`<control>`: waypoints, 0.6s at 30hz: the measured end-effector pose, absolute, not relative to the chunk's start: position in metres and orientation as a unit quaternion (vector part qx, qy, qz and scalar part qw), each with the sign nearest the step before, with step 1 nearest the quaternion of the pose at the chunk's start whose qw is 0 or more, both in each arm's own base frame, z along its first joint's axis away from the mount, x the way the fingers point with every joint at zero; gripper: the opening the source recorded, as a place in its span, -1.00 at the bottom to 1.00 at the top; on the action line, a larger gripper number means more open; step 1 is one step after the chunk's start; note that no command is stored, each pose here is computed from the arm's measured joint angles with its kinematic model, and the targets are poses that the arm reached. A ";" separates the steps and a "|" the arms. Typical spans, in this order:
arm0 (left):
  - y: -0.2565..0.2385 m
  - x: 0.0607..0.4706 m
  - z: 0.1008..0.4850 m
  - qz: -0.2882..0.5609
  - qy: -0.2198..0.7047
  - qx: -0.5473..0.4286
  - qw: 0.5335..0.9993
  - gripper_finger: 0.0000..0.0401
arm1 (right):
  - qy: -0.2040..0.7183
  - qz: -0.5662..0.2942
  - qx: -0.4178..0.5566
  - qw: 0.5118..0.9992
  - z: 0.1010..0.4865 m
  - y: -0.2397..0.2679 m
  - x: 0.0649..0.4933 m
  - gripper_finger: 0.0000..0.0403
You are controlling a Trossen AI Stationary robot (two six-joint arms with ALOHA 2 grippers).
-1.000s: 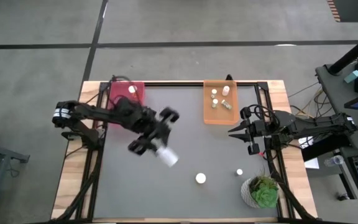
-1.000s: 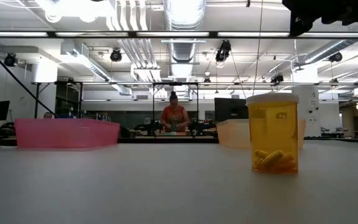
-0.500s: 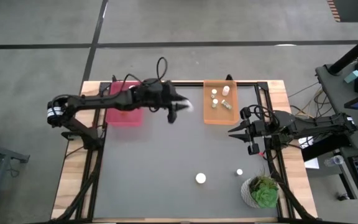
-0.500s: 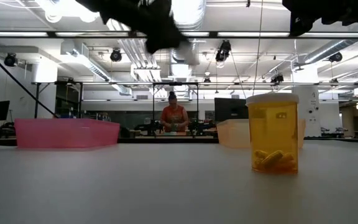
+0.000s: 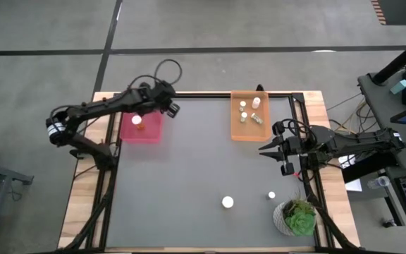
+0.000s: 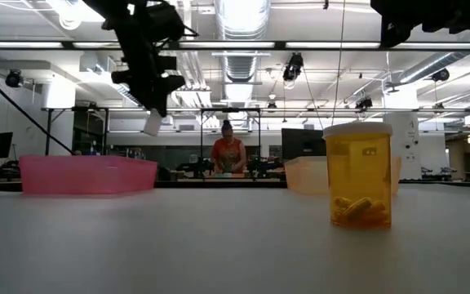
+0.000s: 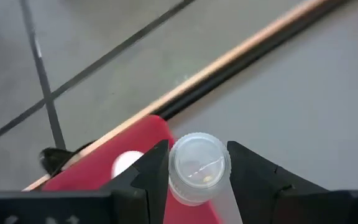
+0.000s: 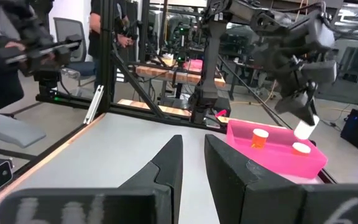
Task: Pick and place medicine bottles into bin by pill shape (circle, oval)
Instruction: Put the white capsule bottle into the pink bin
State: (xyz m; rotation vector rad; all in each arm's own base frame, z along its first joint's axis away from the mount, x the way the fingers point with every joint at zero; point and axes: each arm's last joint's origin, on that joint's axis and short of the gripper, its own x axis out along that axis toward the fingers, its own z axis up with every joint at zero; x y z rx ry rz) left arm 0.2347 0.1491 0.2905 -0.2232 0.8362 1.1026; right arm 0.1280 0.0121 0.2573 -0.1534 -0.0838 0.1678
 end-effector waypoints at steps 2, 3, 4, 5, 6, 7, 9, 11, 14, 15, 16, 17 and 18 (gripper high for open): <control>0.153 0.224 0.296 0.524 0.365 -0.115 0.761 -0.37 | -0.041 0.084 -0.077 0.993 0.257 0.012 0.128 -0.71; 0.155 0.219 0.298 0.532 0.358 -0.121 0.758 -0.37 | -0.040 0.084 -0.077 0.993 0.257 0.012 0.128 -0.71; 0.155 0.213 0.299 0.540 0.349 -0.123 0.756 -0.37 | -0.040 0.084 -0.077 0.993 0.257 0.012 0.128 -0.71; 0.155 0.208 0.299 0.549 0.339 -0.127 0.754 -0.37 | -0.039 0.084 -0.077 0.993 0.257 0.012 0.128 -0.71; 0.155 0.202 0.298 0.558 0.327 -0.133 0.751 -0.37 | -0.039 0.084 -0.077 0.993 0.257 0.012 0.128 -0.71; 0.154 0.197 0.297 0.562 0.317 -0.138 0.751 -0.37 | -0.038 0.084 -0.077 0.993 0.257 0.012 0.128 -0.71; 0.149 0.189 0.293 0.569 0.295 -0.148 0.754 -0.37 | -0.038 0.084 -0.077 0.993 0.257 0.012 0.128 -0.71; 0.145 0.183 0.285 0.572 0.279 -0.157 0.755 -0.37 | -0.038 0.084 -0.077 0.993 0.257 0.012 0.128 -0.71; 0.140 0.176 0.271 0.576 0.251 -0.171 0.759 -0.37 | -0.038 0.084 -0.078 0.993 0.257 0.012 0.128 -0.71; 0.138 0.174 0.266 0.577 0.242 -0.177 0.759 -0.37 | -0.038 0.084 -0.078 0.993 0.257 0.012 0.128 -0.71; 0.137 0.173 0.262 0.579 0.236 -0.183 0.759 -0.37 | -0.038 0.084 -0.079 0.993 0.257 0.012 0.128 -0.71; 0.136 0.171 0.255 0.580 0.235 -0.188 0.757 -0.37 | -0.038 0.084 -0.078 0.993 0.257 0.012 0.128 -0.71; 0.135 0.169 0.250 0.581 0.238 -0.193 0.754 -0.37 | -0.038 0.084 -0.079 0.993 0.257 0.012 0.128 -0.71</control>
